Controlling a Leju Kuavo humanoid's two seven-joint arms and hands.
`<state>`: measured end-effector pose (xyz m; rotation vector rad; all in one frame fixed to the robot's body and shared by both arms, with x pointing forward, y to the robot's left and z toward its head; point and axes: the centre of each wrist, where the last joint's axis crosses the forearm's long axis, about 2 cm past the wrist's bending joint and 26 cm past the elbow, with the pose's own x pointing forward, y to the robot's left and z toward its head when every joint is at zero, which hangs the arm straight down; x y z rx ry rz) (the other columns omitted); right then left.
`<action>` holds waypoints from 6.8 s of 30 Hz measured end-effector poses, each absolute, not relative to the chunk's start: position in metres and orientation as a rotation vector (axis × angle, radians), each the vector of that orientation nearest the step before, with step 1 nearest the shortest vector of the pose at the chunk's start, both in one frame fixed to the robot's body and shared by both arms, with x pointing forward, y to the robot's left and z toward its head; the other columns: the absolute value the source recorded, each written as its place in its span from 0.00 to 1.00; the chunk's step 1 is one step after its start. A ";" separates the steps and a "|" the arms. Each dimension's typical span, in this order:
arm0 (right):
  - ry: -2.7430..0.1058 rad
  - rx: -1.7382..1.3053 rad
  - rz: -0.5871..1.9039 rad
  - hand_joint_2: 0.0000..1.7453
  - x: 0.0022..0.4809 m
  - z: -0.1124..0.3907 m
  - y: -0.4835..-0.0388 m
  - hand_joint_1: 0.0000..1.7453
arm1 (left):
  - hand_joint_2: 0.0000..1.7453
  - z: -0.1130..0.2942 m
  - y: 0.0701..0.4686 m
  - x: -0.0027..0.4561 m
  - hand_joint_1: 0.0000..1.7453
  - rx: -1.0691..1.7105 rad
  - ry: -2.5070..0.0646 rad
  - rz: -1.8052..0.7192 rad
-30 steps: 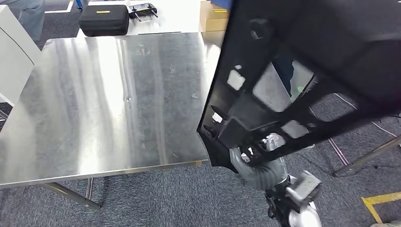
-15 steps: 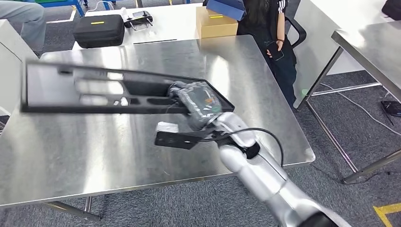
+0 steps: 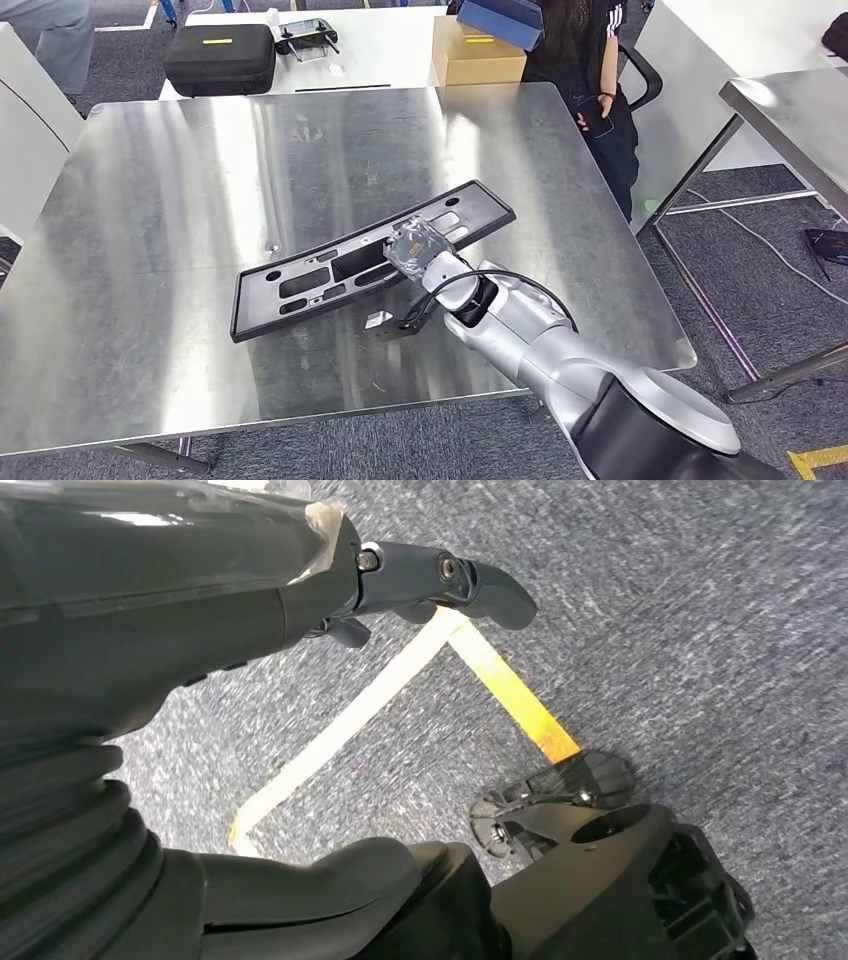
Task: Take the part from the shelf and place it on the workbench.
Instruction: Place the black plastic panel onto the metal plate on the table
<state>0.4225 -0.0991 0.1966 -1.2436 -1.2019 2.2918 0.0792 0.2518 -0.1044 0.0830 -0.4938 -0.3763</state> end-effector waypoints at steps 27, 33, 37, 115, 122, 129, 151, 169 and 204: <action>-0.998 -1.297 2.177 0.00 0.438 0.194 -0.127 0.00 | 0.00 -0.105 0.252 0.077 0.00 0.101 -0.463 -0.368; -1.016 -1.288 2.121 0.00 0.436 0.190 -0.128 0.00 | 0.00 -0.105 0.251 0.073 0.00 0.104 -0.450 -0.359; -1.004 -1.265 2.118 0.00 0.432 0.181 -0.131 0.00 | 0.00 -0.106 0.251 0.067 0.00 0.101 -0.439 -0.359; -2.196 1.012 0.528 0.00 0.248 0.236 -0.185 0.00 | 0.00 -0.110 0.251 0.039 0.00 0.134 -0.522 -0.100; -2.184 0.982 0.509 0.00 0.247 0.227 -0.186 0.00 | 0.00 -0.110 0.252 0.038 0.00 0.129 -0.520 -0.102; -2.173 0.962 0.500 0.00 0.246 0.222 -0.188 0.00 | 0.00 -0.110 0.253 0.042 0.00 0.110 -0.527 -0.101; -2.136 0.936 0.473 0.00 0.240 0.213 -0.187 0.00 | 0.00 -0.111 0.260 0.042 0.00 0.097 -0.519 -0.102; -2.119 0.921 0.485 0.00 0.238 0.209 -0.185 0.00 | 0.00 -0.111 0.262 0.043 0.00 0.089 -0.523 -0.101; -2.120 0.900 0.493 0.00 0.239 0.211 -0.183 0.00 | 0.00 -0.111 0.266 0.043 0.00 0.096 -0.525 -0.105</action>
